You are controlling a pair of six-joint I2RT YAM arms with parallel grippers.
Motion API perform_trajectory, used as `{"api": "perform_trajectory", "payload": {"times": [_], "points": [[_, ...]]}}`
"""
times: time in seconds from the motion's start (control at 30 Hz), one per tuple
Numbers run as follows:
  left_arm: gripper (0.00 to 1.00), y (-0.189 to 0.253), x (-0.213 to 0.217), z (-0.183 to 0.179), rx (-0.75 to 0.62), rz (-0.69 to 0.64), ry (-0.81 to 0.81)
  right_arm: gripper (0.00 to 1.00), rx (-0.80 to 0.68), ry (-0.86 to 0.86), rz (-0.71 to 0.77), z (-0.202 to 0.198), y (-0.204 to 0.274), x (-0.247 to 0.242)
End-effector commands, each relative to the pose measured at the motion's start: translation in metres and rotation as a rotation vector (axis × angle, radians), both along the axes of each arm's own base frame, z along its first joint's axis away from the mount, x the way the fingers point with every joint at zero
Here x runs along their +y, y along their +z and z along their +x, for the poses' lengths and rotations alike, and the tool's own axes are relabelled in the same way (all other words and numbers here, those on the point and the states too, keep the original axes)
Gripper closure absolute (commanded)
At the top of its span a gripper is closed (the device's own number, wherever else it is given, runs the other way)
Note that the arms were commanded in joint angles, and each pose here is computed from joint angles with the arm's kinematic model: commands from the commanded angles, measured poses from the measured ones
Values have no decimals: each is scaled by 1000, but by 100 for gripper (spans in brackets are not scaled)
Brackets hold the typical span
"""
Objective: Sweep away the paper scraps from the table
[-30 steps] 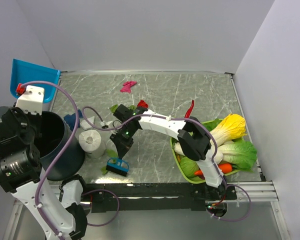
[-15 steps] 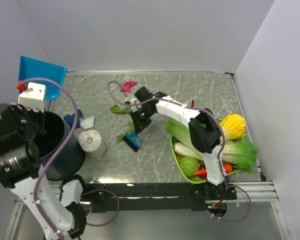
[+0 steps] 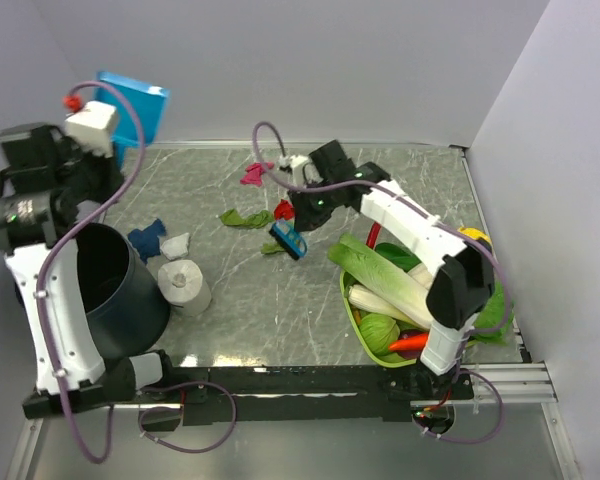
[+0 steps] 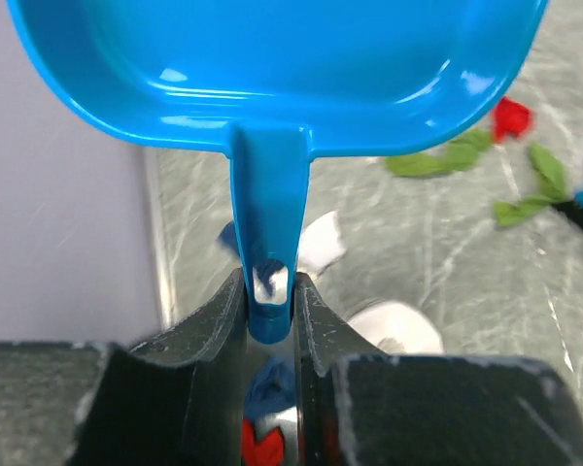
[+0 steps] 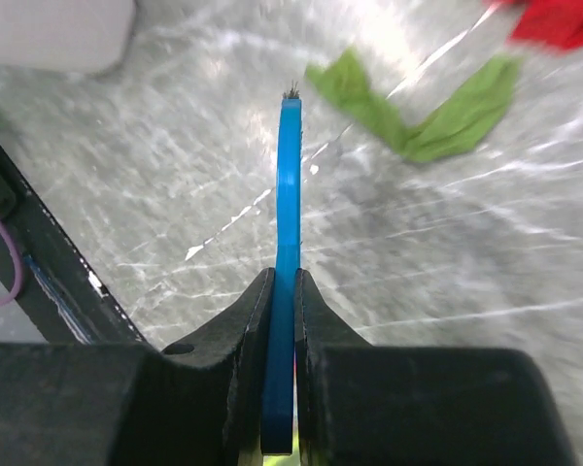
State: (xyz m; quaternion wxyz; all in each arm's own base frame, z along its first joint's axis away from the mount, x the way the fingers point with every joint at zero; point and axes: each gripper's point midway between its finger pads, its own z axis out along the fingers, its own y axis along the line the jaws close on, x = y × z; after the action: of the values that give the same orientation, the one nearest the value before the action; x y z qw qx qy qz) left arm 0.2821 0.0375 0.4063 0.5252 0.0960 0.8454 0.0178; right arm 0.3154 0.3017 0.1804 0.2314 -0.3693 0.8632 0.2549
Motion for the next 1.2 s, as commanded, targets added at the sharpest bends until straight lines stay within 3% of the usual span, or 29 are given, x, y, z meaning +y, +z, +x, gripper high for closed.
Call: {"api": "perform_trajectory", "payload": {"times": [0.0,0.2,0.3,0.47,0.7,0.77,0.93,1.07,1.17], "points": [[99,3,-36,37,-31,38,-124,100,-205,-14,60,22,68,-22],[99,-73,-89,50,193,116,-383,100,-418,-186,-36,85,98,-71],[99,-110,-103,46,297,152,-449,100,-421,-314,-113,124,102,-112],[99,-165,-131,29,411,165,-565,100,-441,-321,-194,144,119,-142],[99,-234,-165,-17,719,179,-704,100,-490,-194,-203,148,108,-136],[99,-256,-165,-28,759,242,-760,100,-450,-143,-175,139,85,-129],[99,-280,-152,-18,819,338,-709,100,-376,-151,-34,143,67,-101],[99,-295,-138,-31,858,418,-717,100,-333,-178,-17,161,54,-88],[99,-299,-132,-37,888,445,-705,100,-359,-105,-63,164,41,-75]]}}
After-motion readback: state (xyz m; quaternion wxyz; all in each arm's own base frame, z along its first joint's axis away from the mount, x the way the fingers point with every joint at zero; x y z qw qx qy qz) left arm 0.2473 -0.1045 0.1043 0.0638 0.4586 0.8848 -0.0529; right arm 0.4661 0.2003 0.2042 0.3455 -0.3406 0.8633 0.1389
